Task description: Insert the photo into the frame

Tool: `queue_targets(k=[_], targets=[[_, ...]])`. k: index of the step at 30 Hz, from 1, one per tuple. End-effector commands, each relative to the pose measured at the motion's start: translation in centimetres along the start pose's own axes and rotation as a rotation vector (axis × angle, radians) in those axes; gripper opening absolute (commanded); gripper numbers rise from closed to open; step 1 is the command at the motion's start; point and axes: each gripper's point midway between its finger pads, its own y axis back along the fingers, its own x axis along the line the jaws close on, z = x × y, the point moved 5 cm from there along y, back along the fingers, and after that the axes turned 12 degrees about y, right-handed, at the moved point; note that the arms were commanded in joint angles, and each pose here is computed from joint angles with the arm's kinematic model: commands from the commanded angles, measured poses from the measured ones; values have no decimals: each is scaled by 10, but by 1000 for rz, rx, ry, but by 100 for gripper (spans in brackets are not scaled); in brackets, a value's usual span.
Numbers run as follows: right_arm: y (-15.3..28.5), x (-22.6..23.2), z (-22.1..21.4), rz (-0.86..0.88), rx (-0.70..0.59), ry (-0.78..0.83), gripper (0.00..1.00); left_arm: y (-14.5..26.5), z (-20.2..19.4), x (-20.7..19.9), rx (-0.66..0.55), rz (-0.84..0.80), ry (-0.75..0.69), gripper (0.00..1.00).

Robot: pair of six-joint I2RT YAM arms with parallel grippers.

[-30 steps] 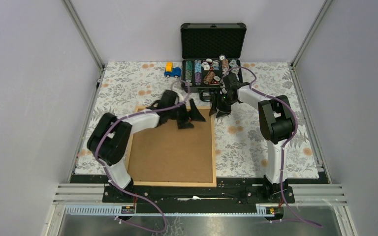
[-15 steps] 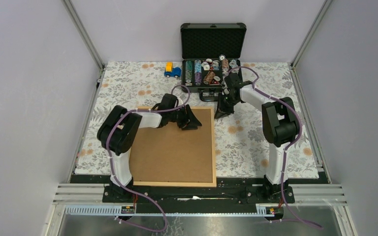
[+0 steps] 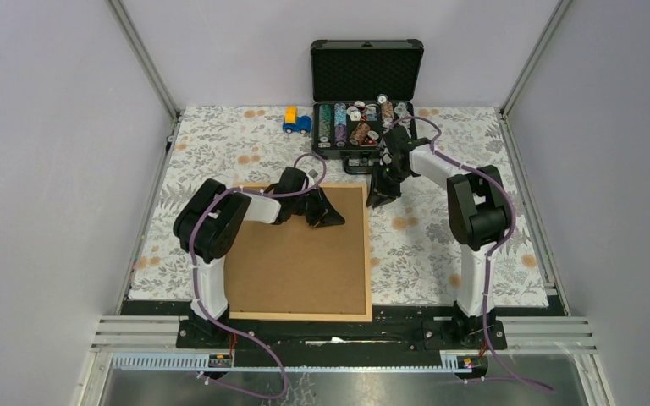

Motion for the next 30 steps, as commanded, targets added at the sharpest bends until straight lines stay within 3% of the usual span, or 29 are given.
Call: queue_targets(k=[1, 10, 17, 26, 30], targets=[[-6, 7, 0, -23, 45, 15, 31, -1, 11, 35, -137, 172, 10, 14], [-8, 6, -18, -117, 94, 37, 32, -1, 11, 35, -172, 193, 0, 14], [-1, 3, 13, -139, 17, -29, 30, -1, 10, 35, -174, 196, -8, 14], [-22, 3, 39, -131, 25, -38, 31, -1, 12, 36, -180, 214, -23, 14], [-40, -12, 39, -223, 49, -34, 30, -2, 13, 36, -179, 219, -30, 14]])
